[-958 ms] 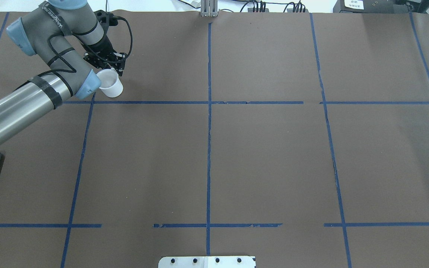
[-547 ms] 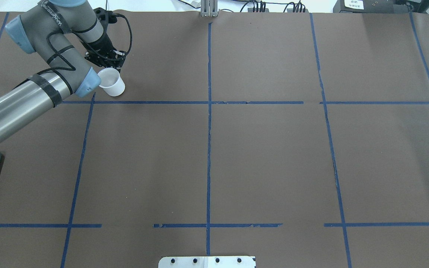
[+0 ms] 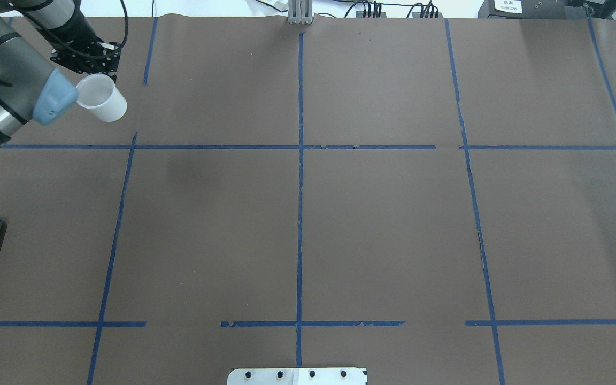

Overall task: Place cup on laptop
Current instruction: 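Lift the mug with the left gripper and carry it toward the silver laptop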

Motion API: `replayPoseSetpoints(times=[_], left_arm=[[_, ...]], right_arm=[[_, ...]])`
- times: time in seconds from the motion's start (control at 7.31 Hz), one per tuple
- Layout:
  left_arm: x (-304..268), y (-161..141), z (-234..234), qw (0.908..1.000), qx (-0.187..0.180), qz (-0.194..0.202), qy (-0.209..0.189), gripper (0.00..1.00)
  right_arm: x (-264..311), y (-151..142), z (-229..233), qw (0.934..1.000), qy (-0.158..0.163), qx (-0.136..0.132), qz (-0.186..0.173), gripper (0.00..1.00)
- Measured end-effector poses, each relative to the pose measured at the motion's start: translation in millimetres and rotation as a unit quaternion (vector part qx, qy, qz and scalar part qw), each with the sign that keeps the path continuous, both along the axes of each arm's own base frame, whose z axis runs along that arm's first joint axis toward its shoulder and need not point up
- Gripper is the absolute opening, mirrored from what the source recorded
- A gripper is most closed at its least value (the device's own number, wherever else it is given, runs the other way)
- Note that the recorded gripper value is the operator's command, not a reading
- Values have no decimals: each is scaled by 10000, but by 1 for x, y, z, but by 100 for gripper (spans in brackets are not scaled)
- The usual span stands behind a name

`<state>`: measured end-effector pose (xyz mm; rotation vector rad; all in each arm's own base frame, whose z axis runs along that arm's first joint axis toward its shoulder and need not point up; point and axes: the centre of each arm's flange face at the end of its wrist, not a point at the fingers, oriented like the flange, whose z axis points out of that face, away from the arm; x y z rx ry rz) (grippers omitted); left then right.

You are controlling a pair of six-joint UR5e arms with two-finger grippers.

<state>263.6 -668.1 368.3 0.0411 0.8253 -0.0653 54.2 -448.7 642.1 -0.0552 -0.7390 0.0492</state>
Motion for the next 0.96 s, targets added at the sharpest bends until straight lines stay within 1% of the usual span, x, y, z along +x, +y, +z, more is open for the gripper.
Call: replayPoseSetpoints(times=[0.14,0.41,0.68,0.96], left_arm=[[-22,26,14,10000,-63,-59,-29,0],[-66,95,72,9998,-162,-6,-153,0],[-114,160,140,9994,-123,138,-282,0],[-151,226,210,9996,1,122,-253,0]], right_arm=[[0,0,0,10000,0,-1,1,100],[0,0,0,10000,0,-1,1,100],[0,0,0,10000,0,0,0,100],[0,0,0,10000,0,0,0,100]])
